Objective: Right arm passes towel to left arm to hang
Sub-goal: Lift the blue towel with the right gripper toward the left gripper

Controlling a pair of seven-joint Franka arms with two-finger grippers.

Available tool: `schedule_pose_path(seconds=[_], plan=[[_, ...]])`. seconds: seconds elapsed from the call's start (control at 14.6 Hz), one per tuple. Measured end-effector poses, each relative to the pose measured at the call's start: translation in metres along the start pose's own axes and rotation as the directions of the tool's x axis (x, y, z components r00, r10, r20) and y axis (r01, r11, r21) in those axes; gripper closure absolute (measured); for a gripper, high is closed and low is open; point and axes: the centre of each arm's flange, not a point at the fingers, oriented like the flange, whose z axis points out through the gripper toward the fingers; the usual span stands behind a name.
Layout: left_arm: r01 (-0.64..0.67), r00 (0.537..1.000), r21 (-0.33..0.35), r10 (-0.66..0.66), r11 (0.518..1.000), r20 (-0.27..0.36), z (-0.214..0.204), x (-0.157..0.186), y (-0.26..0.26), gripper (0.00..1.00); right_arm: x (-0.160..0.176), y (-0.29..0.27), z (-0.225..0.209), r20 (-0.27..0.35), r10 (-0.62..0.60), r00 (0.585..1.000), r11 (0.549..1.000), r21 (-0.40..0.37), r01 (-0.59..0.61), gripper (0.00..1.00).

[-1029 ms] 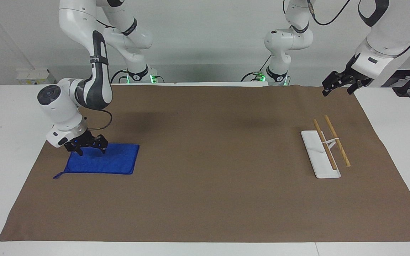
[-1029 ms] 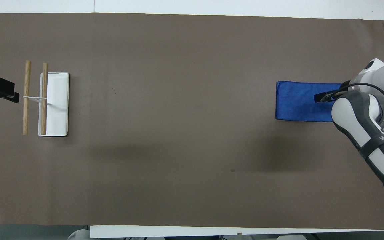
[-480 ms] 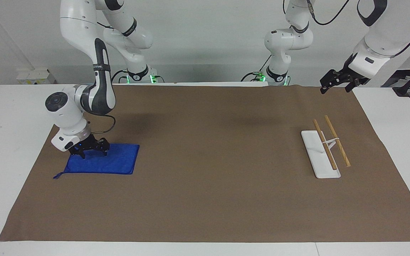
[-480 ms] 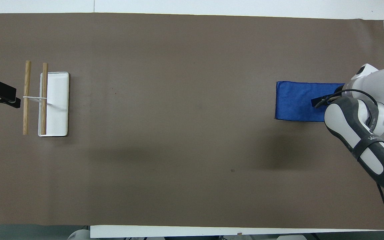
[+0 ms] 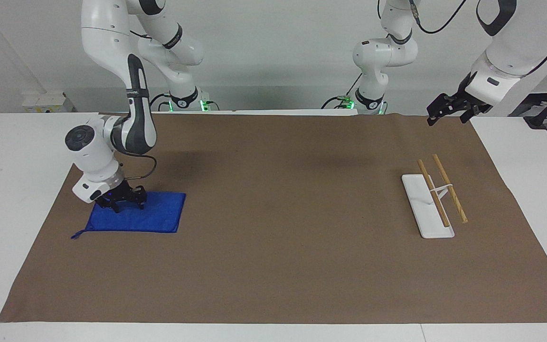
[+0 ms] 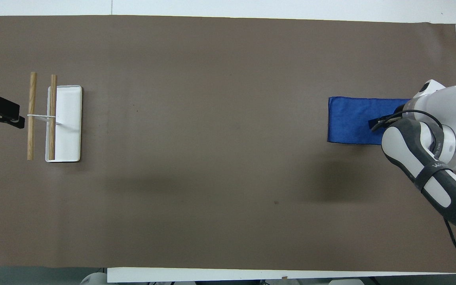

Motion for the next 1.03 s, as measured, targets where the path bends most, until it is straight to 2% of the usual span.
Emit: schedule_pose_path(seconds=[0.07,0.14,0.21,0.41,0.48,0.69,0.82,0.96,1.03], plan=[[0.008,1.0,0.0,-0.008,1.0,0.0,0.0,0.0,0.0,0.0,0.0,0.0,-0.001,-0.002,0.001,1.0,1.0,-0.001,-0.001,0.47],[0.013,1.0,0.0,-0.013,1.0,0.001,0.0,0.0,0.0,0.0,0.0,0.0,-0.001,-0.002,0.0,1.0,1.0,-0.001,0.0,0.48],[0.016,1.0,0.0,-0.016,1.0,0.001,0.0,0.0,0.0,0.0,0.0,0.0,-0.002,-0.003,0.0,1.0,1.0,-0.001,0.0,0.55],[0.024,1.0,0.0,-0.024,1.0,0.001,0.0,0.0,0.0,0.0,0.001,-0.001,-0.005,-0.006,0.01,1.0,1.0,-0.001,-0.01,0.89],[0.034,0.999,0.0,-0.034,0.999,0.0,0.0,0.0,0.0,0.0,0.001,-0.001,-0.006,0.0,0.032,0.999,0.999,0.001,-0.032,0.95],[0.139,0.99,-0.001,-0.139,0.99,-0.003,0.002,0.0,0.001,0.0,0.006,-0.018,-0.021,0.066,0.107,0.992,0.994,0.021,-0.109,0.95],[0.247,0.969,-0.026,-0.247,0.969,-0.017,0.005,0.002,0.004,0.0,0.015,-0.048,-0.053,0.127,0.185,0.974,0.981,0.026,-0.19,0.95],[0.408,0.912,-0.107,-0.411,0.907,-0.01,0.006,0.005,0.011,0.0,0.021,-0.093,-0.09,0.18,0.288,0.941,0.955,0.022,-0.296,0.95],[0.505,0.86,-0.139,-0.509,0.852,0.002,0.008,0.007,0.014,0.0,0.024,-0.121,-0.108,0.197,0.346,0.917,0.933,0.033,-0.359,0.95]])
